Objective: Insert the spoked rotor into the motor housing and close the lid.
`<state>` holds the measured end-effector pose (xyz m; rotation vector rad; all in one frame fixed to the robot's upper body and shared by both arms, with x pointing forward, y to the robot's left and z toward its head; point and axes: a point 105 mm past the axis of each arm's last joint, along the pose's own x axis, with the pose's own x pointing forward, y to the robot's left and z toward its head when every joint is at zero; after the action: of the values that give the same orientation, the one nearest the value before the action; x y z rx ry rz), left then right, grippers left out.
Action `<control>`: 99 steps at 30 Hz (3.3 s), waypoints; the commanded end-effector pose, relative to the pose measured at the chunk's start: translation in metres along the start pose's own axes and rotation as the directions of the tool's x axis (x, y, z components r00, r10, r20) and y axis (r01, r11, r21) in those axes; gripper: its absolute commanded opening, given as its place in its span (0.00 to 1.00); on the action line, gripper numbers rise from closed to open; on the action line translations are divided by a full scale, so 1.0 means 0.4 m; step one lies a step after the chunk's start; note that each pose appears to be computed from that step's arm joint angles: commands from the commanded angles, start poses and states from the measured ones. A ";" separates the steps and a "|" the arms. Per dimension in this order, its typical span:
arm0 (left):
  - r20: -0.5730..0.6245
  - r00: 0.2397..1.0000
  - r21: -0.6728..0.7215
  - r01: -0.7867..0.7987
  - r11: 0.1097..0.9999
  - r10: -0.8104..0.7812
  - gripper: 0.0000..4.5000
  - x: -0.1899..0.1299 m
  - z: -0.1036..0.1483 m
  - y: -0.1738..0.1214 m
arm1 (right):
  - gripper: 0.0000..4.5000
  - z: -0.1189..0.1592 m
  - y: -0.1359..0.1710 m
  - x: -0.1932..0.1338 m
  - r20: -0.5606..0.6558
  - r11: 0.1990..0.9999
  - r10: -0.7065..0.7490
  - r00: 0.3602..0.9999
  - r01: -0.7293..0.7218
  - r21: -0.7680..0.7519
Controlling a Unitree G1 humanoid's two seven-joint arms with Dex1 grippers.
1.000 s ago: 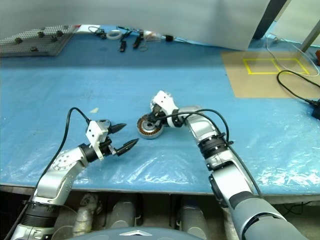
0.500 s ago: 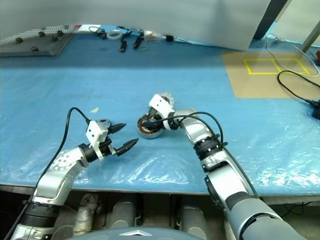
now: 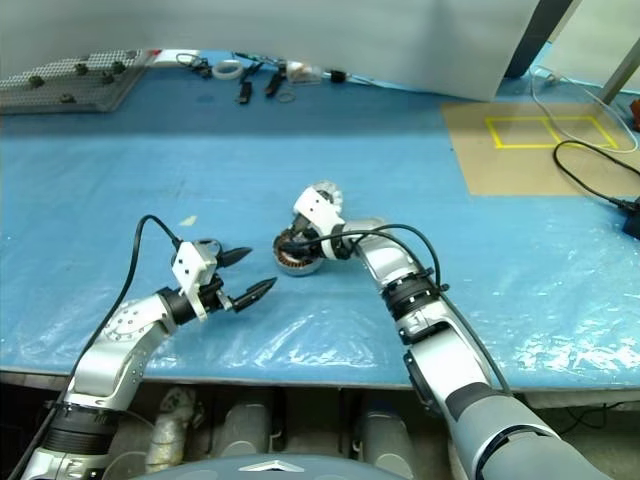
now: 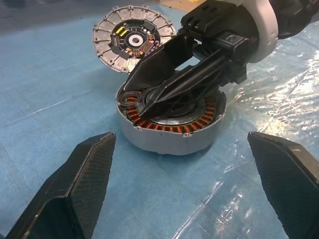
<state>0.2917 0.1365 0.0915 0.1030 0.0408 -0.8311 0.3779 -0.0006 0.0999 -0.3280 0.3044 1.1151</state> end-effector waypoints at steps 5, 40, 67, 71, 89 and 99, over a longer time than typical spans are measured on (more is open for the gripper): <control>0.026 1.000 0.036 -0.006 0.999 0.006 1.00 0.002 0.019 0.003 | 0.14 0.029 -0.006 -0.002 0.028 1.000 -0.011 1.000 0.011 -0.016; 0.014 0.999 0.032 0.037 0.999 -0.037 1.00 -0.006 0.010 -0.006 | 0.14 0.005 0.010 -0.074 0.077 0.996 0.068 0.995 -0.063 -0.063; 0.012 0.999 0.030 0.042 0.999 -0.042 1.00 -0.006 0.007 -0.014 | 0.14 -0.033 0.015 -0.071 0.021 0.992 0.081 0.996 -0.079 -0.097; 0.011 0.999 0.029 0.042 0.999 -0.043 1.00 -0.005 0.007 -0.016 | 0.14 -0.027 0.016 -0.068 0.030 0.992 0.080 0.996 -0.077 -0.099; 0.012 0.999 0.032 0.042 0.999 -0.042 1.00 -0.005 0.010 -0.017 | 0.14 -0.047 0.016 -0.068 0.002 0.992 0.077 0.997 -0.076 -0.102; 0.012 0.999 0.033 0.038 0.999 -0.038 1.00 -0.006 0.008 -0.012 | 0.14 -0.047 0.013 -0.071 -0.004 0.991 0.073 0.997 -0.073 -0.110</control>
<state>0.2871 0.1355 0.0869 0.1042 0.0487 -0.8625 0.3609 -0.0296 0.0956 -0.4043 0.2517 1.2060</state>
